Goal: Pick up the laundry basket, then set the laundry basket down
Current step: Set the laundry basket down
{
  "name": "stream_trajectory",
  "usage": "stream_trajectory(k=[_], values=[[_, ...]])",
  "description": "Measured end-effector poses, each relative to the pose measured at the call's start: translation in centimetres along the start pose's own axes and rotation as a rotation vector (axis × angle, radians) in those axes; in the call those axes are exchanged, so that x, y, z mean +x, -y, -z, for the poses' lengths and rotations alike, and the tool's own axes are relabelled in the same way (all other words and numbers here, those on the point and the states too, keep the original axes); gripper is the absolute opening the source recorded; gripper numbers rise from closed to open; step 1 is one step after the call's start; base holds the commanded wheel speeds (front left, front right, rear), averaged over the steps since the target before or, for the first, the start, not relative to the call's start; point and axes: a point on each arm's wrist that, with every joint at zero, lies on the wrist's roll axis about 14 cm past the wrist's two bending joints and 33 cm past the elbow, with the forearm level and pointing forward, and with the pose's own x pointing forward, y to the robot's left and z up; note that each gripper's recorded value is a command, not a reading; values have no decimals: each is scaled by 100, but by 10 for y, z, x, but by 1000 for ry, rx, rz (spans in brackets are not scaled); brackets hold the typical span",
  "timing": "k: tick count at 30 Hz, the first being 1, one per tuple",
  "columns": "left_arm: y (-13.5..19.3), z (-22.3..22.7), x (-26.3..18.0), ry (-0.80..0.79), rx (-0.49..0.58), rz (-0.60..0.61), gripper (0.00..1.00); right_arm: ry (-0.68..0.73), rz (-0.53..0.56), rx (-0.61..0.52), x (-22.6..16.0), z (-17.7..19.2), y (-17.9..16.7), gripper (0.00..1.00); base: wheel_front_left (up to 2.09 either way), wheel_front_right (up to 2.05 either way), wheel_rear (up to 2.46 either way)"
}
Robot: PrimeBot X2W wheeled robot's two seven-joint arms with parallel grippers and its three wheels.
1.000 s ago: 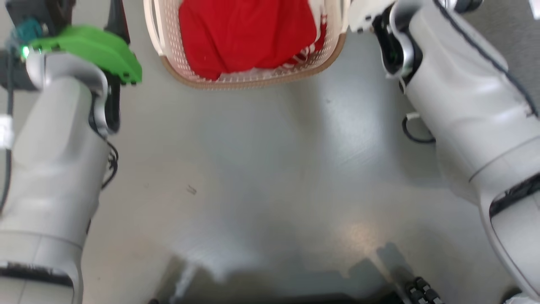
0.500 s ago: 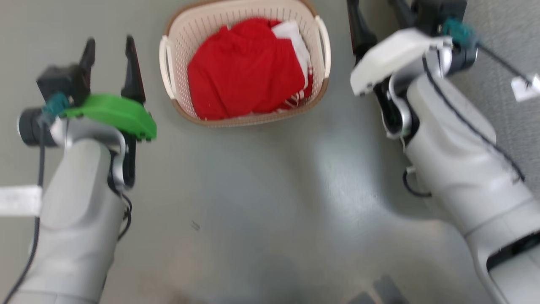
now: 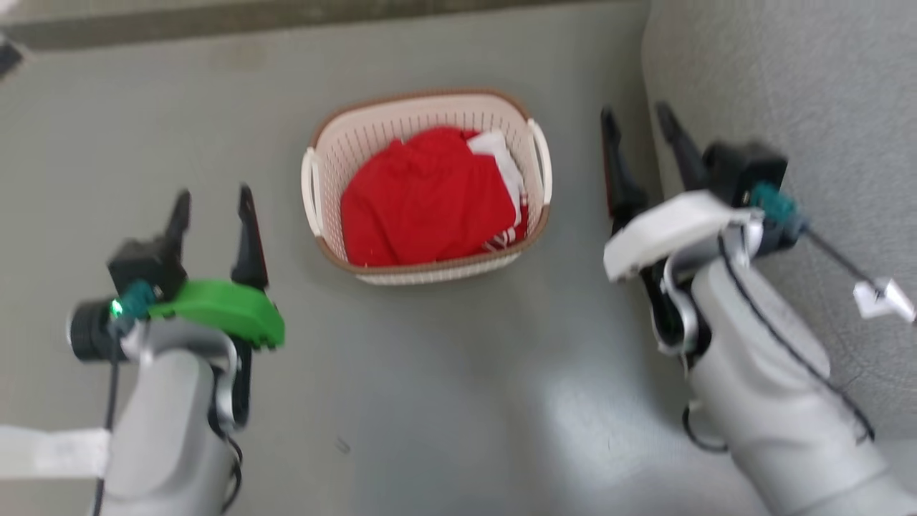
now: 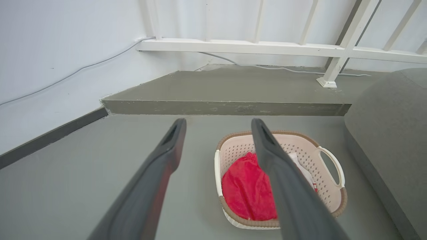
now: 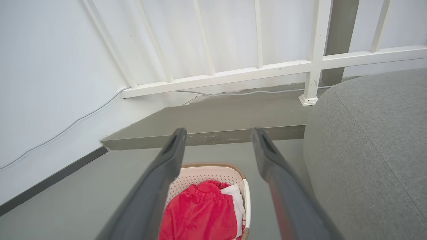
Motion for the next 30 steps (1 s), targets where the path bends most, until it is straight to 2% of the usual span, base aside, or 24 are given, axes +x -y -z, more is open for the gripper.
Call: stream_trajectory(k=[13, 20, 30], values=[[2, -8, -64, 20, 20, -10, 100, 31, 41, -9, -72, -9, -4, 100, 0, 0, 0], [-1, -17, -86, 52, 27, -24, 100, 86, 40, -29, -93, -25, -10, 100, 0, 0, 0], [-10, -15, -107, 56, 24, -60, 100, 85, 56, -33, -117, -20, -10, 100, 0, 0, 0]])
